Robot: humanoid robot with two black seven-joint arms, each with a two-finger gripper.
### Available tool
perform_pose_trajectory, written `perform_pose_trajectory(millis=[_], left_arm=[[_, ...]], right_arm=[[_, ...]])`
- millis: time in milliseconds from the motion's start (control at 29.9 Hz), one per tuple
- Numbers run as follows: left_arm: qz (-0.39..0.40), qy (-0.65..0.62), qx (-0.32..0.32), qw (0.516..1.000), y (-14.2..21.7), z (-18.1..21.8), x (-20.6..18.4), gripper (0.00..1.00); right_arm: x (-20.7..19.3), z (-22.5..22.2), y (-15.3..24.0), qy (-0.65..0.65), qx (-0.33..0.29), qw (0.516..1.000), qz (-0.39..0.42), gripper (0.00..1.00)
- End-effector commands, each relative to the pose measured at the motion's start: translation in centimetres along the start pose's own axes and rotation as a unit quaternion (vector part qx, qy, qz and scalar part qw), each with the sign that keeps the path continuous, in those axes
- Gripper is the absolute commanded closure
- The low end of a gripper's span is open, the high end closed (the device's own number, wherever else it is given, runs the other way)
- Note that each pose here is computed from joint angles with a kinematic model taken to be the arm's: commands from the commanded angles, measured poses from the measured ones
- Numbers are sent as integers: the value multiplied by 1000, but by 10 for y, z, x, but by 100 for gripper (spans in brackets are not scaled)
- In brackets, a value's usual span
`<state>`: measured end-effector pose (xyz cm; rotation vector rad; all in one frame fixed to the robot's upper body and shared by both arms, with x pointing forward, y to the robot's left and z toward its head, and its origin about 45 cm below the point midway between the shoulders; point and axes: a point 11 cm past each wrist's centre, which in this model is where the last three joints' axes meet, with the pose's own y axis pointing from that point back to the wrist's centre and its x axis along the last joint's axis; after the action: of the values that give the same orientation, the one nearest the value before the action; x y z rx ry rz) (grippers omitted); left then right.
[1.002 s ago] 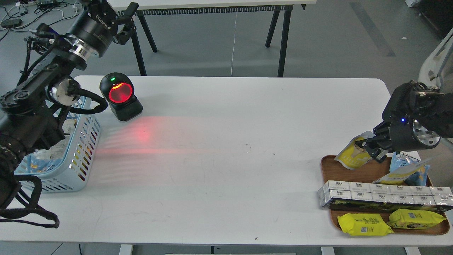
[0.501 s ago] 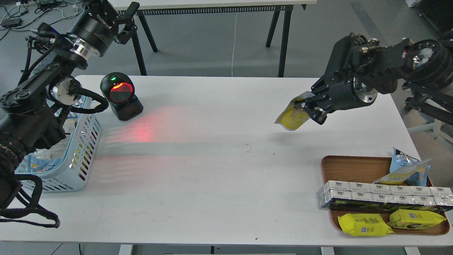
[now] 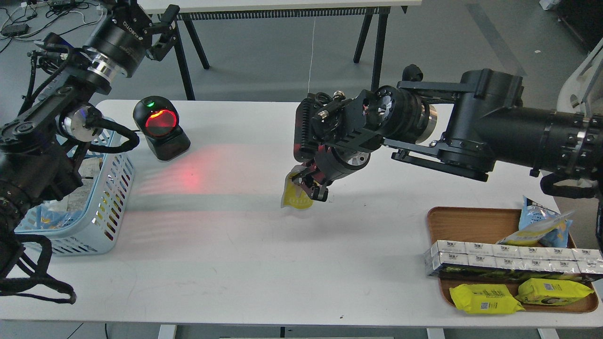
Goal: Scan snack and place in basket
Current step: 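Carry the pouch with the right gripper toward the table center, then release the pouch upright on the table and withdraw the right gripper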
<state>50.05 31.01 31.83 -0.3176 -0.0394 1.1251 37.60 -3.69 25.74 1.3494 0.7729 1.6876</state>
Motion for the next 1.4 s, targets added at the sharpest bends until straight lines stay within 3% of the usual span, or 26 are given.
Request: perform_pose_trajectory(millis=[0, 301, 468, 535, 635, 768, 802, 835, 1136, 1370], left_arm=[[1, 1, 0, 1000, 0, 0, 0, 0], [1, 0, 0, 1000, 1, 0, 1, 0], [1, 0, 0, 1000, 1, 0, 1, 0], [1, 0, 0, 1000, 1, 0, 1, 0], [1, 0, 0, 1000, 1, 0, 1, 0], [1, 0, -1, 1000, 0, 1, 1, 0], [1, 0, -1, 1000, 0, 1, 1, 0], [1, 0, -1, 1000, 0, 1, 1, 0], [13, 6, -19, 1000, -3, 12, 6, 0], [25, -10, -25, 999, 1, 28, 22, 0]], right_arm=[[13, -9, -9, 11, 11, 1000, 4, 100], [21, -18, -22, 19, 22, 1000, 2, 99], [23, -19, -25, 18, 23, 1000, 3, 82], [23, -20, -26, 18, 24, 1000, 3, 71], [27, -23, -28, 22, 27, 999, 4, 46], [28, -21, -27, 22, 25, 999, 5, 24], [28, -19, -26, 21, 21, 1000, 4, 7], [28, -15, -25, 18, 16, 1000, 4, 0], [49, 47, 22, -126, -23, 986, 103, 0], [12, 111, 93, -314, -50, 923, 217, 0]])
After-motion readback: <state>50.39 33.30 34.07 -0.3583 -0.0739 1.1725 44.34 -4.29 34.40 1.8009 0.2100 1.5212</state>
